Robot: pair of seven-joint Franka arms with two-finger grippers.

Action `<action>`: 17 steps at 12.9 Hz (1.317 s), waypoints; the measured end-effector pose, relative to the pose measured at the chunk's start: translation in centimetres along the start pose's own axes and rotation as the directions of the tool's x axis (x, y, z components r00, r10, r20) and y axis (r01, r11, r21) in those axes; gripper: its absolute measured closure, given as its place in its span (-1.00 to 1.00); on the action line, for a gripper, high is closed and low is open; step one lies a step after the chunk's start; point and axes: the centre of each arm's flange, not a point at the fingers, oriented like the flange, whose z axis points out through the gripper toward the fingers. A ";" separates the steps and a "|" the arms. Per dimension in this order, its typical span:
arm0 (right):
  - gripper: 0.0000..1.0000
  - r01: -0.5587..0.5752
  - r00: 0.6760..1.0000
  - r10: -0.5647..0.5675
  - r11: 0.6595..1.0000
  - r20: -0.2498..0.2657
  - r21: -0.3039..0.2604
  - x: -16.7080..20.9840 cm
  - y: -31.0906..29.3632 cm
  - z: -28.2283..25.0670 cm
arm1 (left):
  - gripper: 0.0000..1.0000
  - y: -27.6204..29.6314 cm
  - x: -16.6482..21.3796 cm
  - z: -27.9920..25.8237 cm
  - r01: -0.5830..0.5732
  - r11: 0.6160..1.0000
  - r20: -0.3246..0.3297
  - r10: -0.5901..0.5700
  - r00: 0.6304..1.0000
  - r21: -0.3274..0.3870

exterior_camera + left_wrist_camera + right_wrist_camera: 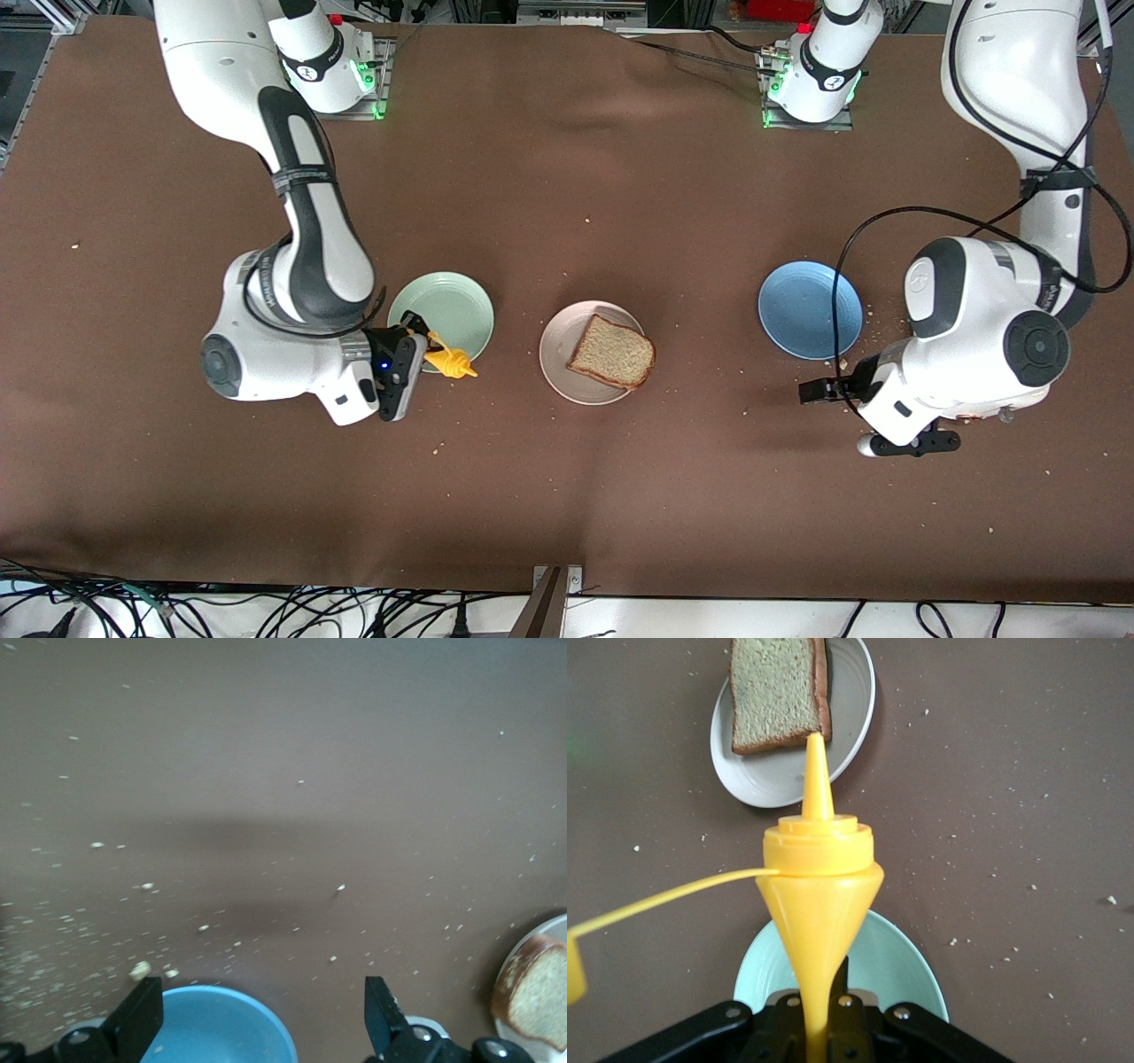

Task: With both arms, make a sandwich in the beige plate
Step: 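Carry the mustard over the toast while the left gripper withdraws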

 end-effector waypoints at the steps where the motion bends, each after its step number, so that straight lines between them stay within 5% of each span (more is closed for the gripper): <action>1: 0.90 -0.001 0.999 0.003 0.999 0.040 -0.035 1.3 -1.2 0.8 | -1.00 -1.1 -0.3 -1.5 -0.008 1.000 0.004 0.008 1.000 0.019; 9: 0.90 0.113 0.934 0.018 0.933 0.357 -0.343 10.4 -13.2 5.9 | -1.00 -5.9 -4.2 -12.8 0.029 0.999 -0.009 -0.029 1.000 0.016; 17: 0.90 0.337 0.832 0.066 0.729 0.550 -0.596 14.7 -24.1 11.1 | -1.00 -10.1 -5.0 -14.7 0.001 1.000 -0.008 -0.001 1.000 0.009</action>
